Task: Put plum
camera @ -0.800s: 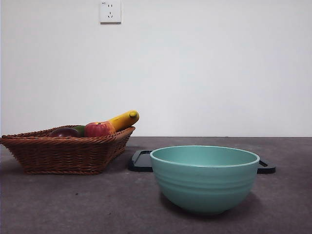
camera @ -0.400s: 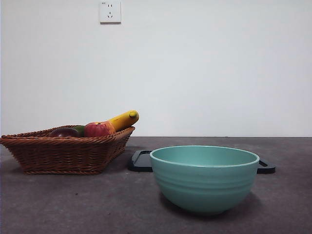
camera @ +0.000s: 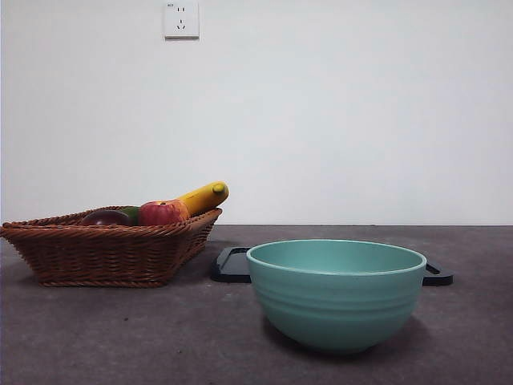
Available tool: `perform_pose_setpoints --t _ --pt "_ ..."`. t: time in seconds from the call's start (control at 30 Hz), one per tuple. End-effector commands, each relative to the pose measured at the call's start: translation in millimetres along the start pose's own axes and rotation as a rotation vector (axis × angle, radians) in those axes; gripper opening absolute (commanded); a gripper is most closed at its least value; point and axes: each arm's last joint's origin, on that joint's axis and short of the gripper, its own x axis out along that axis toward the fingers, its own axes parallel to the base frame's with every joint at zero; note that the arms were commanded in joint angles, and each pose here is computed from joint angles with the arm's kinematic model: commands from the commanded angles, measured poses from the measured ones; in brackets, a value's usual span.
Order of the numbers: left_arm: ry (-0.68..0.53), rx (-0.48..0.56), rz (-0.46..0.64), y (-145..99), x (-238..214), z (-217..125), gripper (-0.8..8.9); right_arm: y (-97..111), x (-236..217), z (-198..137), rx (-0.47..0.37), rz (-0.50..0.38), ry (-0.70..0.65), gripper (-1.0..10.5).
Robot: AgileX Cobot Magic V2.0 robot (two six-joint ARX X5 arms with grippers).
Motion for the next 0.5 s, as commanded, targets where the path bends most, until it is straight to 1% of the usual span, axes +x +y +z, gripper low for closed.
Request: perform_pose_setpoints --t 0.03,0.17,0.5 --pt "0.028 -0.012 0.002 -0.6 0.2 -4.9 0.08 1.7 -1.1 3.9 -0.022 0.007 -0.014 0.1" --pt "0.086 -0.019 -0.009 -2.0 0.5 -11.8 0.08 1.8 -1.2 3.9 -0.022 0.008 -0.014 0.1" --pt "0.087 -0.033 -0.010 -2.2 0.5 -12.1 0.08 1.8 -1.2 4.0 -0.022 0.007 -0.015 0.1"
